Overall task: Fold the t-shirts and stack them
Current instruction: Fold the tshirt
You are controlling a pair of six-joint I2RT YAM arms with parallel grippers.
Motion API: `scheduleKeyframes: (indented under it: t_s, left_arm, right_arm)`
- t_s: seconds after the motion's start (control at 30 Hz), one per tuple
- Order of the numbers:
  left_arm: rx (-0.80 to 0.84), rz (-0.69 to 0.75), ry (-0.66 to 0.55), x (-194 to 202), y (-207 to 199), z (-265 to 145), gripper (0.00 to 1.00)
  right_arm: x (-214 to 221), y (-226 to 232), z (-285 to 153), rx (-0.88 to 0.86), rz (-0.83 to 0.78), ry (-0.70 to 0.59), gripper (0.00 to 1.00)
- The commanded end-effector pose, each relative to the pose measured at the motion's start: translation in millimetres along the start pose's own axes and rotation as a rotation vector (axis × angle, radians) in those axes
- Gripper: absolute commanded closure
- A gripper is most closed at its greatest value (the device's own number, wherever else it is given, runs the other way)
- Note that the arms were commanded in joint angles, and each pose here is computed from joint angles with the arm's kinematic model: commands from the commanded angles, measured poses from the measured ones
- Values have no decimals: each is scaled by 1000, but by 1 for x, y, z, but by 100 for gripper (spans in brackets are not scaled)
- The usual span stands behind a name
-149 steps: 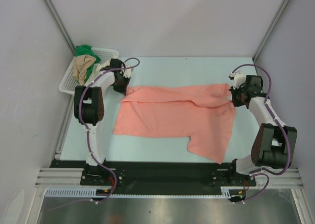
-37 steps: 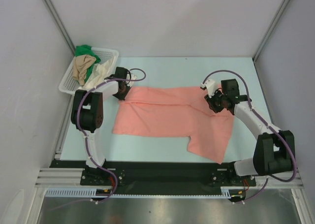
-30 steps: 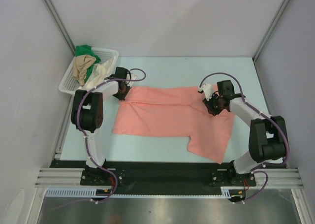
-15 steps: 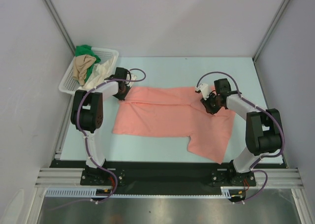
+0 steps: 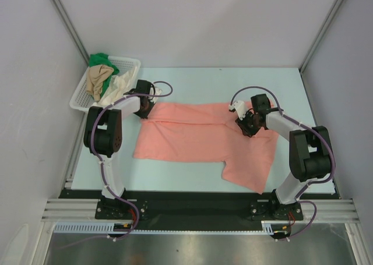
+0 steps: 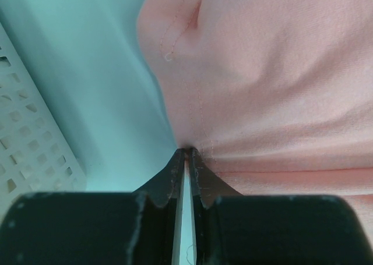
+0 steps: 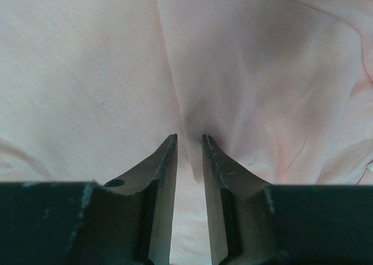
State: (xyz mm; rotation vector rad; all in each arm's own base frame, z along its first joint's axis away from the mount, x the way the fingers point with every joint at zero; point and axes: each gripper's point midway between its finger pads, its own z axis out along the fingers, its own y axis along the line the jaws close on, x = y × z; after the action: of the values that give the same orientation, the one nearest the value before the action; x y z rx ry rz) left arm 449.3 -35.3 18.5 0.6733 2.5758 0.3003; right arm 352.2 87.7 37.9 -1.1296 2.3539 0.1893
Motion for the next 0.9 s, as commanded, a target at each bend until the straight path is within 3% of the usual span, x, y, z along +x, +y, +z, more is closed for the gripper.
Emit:
scheduleKeyframes:
  t_s: [0.0, 0.4, 0.47, 0.5, 0.6, 0.87]
  left_arm:
    - [-5, -6, 43, 15, 1, -2, 89]
    - [-12, -10, 42, 18, 1, -4, 89]
    - [-14, -10, 40, 17, 2, -4, 89]
    - [-13, -10, 43, 18, 1, -4, 89]
    - [-16, -12, 39, 18, 2, -4, 89]
    - [-15, -14, 37, 18, 1, -4, 89]
  right_arm:
    - [-7, -9, 2, 31, -30, -8, 70]
    - [-2, -16, 11, 64, -64, 11, 71]
    - [-1, -15, 12, 62, -67, 12, 80]
    - [-2, -16, 11, 65, -66, 8, 90]
    - [-5, -17, 8, 72, -69, -1, 100]
    - [-15, -28, -6, 111, -60, -31, 100]
